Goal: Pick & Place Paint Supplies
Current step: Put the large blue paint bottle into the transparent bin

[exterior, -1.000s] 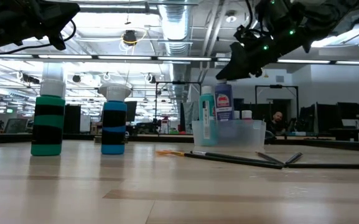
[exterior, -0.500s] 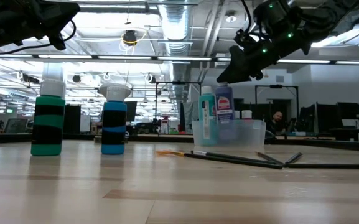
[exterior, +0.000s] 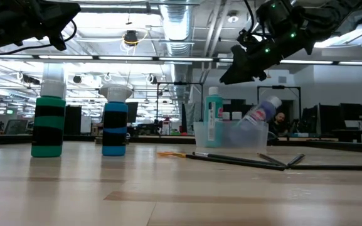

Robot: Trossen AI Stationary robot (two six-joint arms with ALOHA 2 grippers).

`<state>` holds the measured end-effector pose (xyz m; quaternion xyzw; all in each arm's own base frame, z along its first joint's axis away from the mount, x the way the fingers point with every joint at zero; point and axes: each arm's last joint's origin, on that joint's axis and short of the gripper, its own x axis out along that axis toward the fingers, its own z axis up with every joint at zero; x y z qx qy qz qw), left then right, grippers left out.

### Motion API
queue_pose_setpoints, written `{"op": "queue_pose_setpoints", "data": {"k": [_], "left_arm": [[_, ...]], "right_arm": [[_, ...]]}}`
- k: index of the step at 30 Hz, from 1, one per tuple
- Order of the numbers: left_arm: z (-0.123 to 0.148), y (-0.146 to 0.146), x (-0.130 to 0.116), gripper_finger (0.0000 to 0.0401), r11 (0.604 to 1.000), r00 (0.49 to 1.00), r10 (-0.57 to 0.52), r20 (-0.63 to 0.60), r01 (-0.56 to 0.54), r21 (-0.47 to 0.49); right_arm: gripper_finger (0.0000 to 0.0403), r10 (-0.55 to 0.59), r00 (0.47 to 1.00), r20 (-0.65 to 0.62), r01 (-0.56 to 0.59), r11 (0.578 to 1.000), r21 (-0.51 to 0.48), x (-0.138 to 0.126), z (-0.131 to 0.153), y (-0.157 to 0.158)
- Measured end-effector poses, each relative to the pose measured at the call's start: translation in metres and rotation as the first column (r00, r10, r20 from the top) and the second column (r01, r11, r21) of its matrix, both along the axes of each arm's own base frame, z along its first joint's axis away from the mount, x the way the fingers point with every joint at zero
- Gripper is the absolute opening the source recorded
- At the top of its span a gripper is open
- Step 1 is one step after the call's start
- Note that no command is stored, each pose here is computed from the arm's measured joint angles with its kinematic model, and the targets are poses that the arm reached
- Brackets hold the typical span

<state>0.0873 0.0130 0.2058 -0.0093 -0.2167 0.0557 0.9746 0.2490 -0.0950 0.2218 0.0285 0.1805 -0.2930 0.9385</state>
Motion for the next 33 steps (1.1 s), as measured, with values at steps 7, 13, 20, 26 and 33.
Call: {"op": "queue_pose_setpoints", "data": {"k": [7,13,20,26,33], "left_arm": [[0.000,0.000,0.000,0.0002,1.000,1.000,0.000,0.000,0.000,0.000],[0.000,0.000,0.000,0.0002,1.000,1.000,0.000,0.000,0.000,0.000],[0.000,0.000,0.000,0.0002,1.000,1.000,0.000,0.000,0.000,0.000],[0.000,0.000,0.000,0.0002,1.000,1.000,0.000,0.000,0.000,0.000],[0.000,0.000,0.000,0.0002,1.000,1.000,0.000,0.000,0.000,0.000]], "right_arm": [[0.0144,0.027,1.000,0.015,-0.027,0.999,-0.024,-0.015,0.034,0.011],[0.0196,-0.087,0.987,-0.137,0.098,0.992,0.079,-0.041,0.034,0.018],[0.0245,-0.169,0.939,-0.298,0.228,0.958,0.173,-0.061,0.019,0.009],[0.0248,-0.172,0.934,-0.313,0.246,0.945,0.216,-0.068,0.017,-0.003],[0.0248,-0.164,0.942,-0.291,0.255,0.916,0.310,-0.085,0.004,-0.017]]}}
